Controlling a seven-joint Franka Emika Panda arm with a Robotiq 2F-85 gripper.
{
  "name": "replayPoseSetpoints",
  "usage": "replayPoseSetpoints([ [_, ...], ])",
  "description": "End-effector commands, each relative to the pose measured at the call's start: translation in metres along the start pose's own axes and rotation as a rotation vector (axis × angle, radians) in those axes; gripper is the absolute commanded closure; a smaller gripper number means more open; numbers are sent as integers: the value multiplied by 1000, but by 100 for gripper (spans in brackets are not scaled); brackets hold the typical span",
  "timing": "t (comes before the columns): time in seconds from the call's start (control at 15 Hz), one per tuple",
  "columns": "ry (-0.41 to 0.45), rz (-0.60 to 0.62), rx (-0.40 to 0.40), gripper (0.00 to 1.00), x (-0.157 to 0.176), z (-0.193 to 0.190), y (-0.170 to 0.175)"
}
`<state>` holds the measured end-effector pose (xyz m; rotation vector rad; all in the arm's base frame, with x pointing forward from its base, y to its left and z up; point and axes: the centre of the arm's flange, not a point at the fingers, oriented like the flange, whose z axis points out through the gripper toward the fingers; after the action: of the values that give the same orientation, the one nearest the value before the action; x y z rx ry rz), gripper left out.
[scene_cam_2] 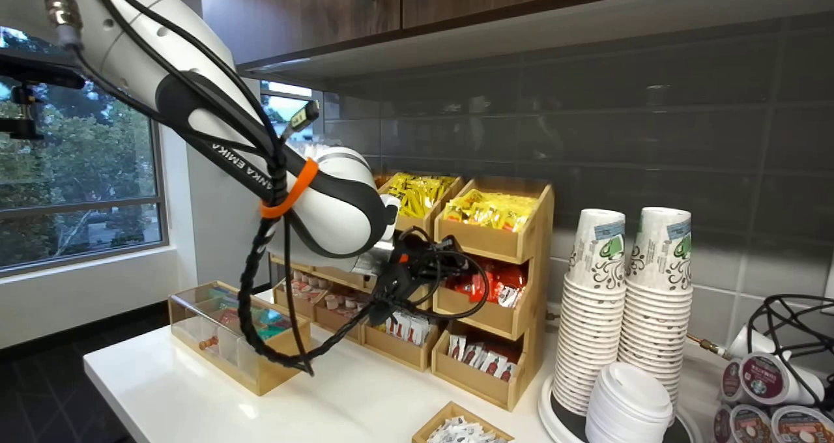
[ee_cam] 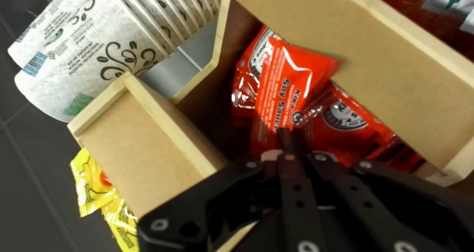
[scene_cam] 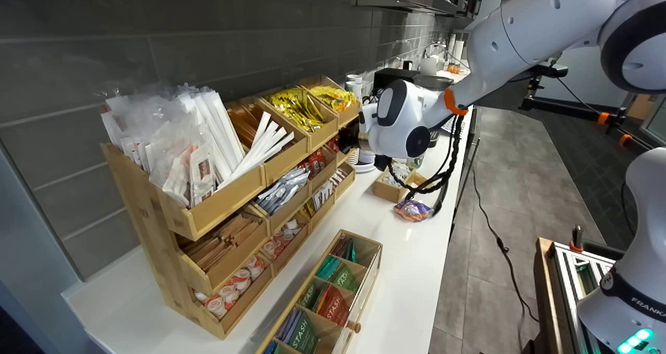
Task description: Put the orange sacket in the tray
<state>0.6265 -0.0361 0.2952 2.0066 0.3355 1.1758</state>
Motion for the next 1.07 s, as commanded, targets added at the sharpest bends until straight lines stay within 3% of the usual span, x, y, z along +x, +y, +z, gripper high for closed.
replayPoseSetpoints([
  [0.0, 54, -34, 3, 100, -2, 13, -1],
  [1.0, 137, -67, 32, 100, 3, 16, -4],
])
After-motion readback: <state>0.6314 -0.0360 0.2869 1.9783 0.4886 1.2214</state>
